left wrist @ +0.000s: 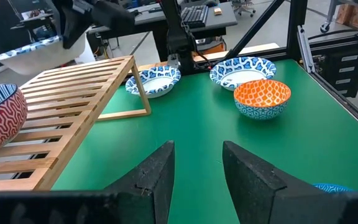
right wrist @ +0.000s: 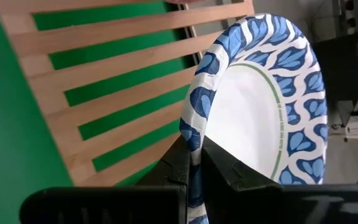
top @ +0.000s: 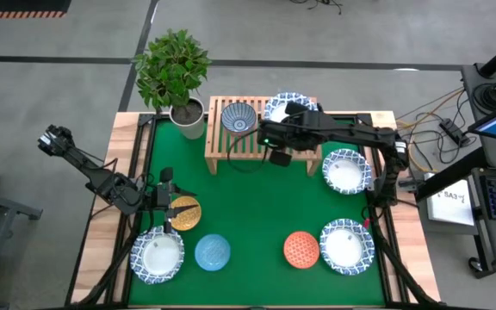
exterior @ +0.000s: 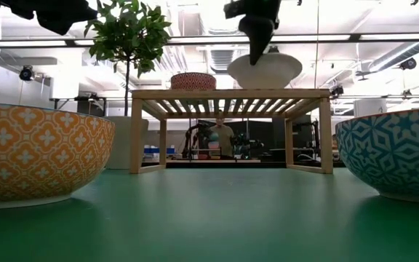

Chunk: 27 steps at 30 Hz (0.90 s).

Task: Place and stack bowls onto a shelf
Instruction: Put the center white bowl on the shelf

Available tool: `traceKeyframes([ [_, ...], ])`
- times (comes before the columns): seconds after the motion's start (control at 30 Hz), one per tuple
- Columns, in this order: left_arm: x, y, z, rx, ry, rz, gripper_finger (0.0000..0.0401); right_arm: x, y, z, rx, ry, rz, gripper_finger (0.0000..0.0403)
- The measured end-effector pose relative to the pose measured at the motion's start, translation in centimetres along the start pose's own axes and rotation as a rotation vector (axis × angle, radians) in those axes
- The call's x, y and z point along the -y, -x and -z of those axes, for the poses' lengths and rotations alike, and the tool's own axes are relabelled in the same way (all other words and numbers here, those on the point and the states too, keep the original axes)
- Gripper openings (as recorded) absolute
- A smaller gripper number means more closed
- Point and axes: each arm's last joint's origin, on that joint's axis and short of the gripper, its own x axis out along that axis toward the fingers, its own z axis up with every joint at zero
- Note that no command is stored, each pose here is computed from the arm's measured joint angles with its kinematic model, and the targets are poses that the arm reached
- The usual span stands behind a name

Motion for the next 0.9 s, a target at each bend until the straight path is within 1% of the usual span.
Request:
traceKeyframes([
  [0.3, 0.0, 0.0, 0.0, 0.0, 0.0, 0.0, 0.0119, -1.0, -1.8, 0.2, -0.008, -0.009, 0.001, 0.0013],
  [0.5, 0.0, 0.0, 0.0, 0.0, 0.0, 0.0, 0.0119, -1.8, -2.9, 0.0, 0.021, -0.03, -0.01, 0.0016],
  [0.57, 0.0, 0.0, 0.0, 0.0, 0.0, 0.0, 0.0119, -1.8, -3.0, -0.1, 0.031, -0.036, -0.03, 0.0027],
  [0.77, 0.0, 0.0, 0.0, 0.001, 0.0, 0.0, 0.0119, -1.8, -3.0, -0.1, 0.026, -0.067, -0.027, 0.0087],
  [0.9, 0.0, 0.0, 0.0, 0.001, 0.001, 0.0, 0.0119, -1.8, -3.0, 0.0, 0.022, -0.093, -0.027, 0.0117],
])
